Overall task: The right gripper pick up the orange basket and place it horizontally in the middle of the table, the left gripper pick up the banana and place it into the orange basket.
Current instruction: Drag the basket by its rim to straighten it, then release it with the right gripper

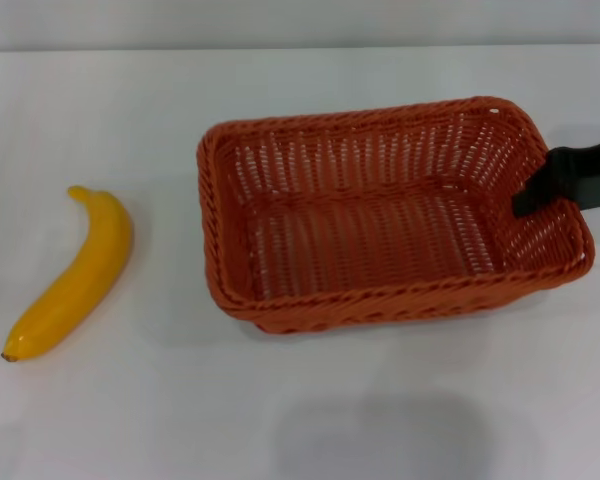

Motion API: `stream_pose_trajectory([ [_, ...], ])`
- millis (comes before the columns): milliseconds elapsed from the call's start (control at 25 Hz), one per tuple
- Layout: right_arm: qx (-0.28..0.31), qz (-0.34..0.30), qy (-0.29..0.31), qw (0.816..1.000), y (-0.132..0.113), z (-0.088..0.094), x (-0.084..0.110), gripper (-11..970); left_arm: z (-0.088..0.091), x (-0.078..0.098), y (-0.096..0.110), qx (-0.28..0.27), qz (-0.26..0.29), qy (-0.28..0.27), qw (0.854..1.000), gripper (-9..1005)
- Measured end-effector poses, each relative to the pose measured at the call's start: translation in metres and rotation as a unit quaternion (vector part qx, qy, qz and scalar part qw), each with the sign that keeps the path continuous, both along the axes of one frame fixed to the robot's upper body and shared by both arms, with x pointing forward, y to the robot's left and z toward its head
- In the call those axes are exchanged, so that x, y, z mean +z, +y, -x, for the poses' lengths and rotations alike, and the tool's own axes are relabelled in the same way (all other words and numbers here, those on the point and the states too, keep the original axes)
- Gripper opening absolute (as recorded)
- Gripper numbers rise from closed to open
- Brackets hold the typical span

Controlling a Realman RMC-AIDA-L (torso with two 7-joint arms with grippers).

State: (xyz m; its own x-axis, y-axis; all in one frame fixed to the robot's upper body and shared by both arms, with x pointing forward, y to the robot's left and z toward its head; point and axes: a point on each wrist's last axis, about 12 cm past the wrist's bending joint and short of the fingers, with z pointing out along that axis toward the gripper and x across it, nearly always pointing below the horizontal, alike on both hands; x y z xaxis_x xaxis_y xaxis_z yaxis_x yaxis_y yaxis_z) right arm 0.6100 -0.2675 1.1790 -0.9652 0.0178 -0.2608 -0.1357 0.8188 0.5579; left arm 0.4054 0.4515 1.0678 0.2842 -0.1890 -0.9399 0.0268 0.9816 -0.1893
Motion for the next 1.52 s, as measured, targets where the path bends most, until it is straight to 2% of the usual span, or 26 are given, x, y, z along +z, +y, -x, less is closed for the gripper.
stream_pose_trajectory([
  [240, -0.025, -0.010, 0.007, 1.000, -0.015, 0.012, -0.016, 118, -0.003, 0.001, -0.001, -0.002, 0.001, -0.002, 1.000, 750],
  [720, 0.002, -0.039, 0.015, 0.999, -0.005, 0.018, -0.021, 119, -0.010, 0.002, -0.004, -0.010, -0.001, -0.003, 1.000, 748],
  [960, 0.003, -0.041, 0.017, 0.999, -0.008, 0.021, -0.022, 321, -0.010, 0.002, -0.005, -0.011, -0.002, -0.003, 1.000, 747],
  [1160, 0.017, -0.047, 0.029, 0.998, -0.009, 0.026, -0.022, 441, -0.010, 0.001, -0.005, -0.009, -0.001, -0.004, 1.000, 747],
  [1520, 0.046, -0.075, 0.053, 0.995, -0.007, 0.038, -0.022, 449, -0.012, 0.001, -0.008, -0.010, 0.003, -0.008, 1.000, 745],
])
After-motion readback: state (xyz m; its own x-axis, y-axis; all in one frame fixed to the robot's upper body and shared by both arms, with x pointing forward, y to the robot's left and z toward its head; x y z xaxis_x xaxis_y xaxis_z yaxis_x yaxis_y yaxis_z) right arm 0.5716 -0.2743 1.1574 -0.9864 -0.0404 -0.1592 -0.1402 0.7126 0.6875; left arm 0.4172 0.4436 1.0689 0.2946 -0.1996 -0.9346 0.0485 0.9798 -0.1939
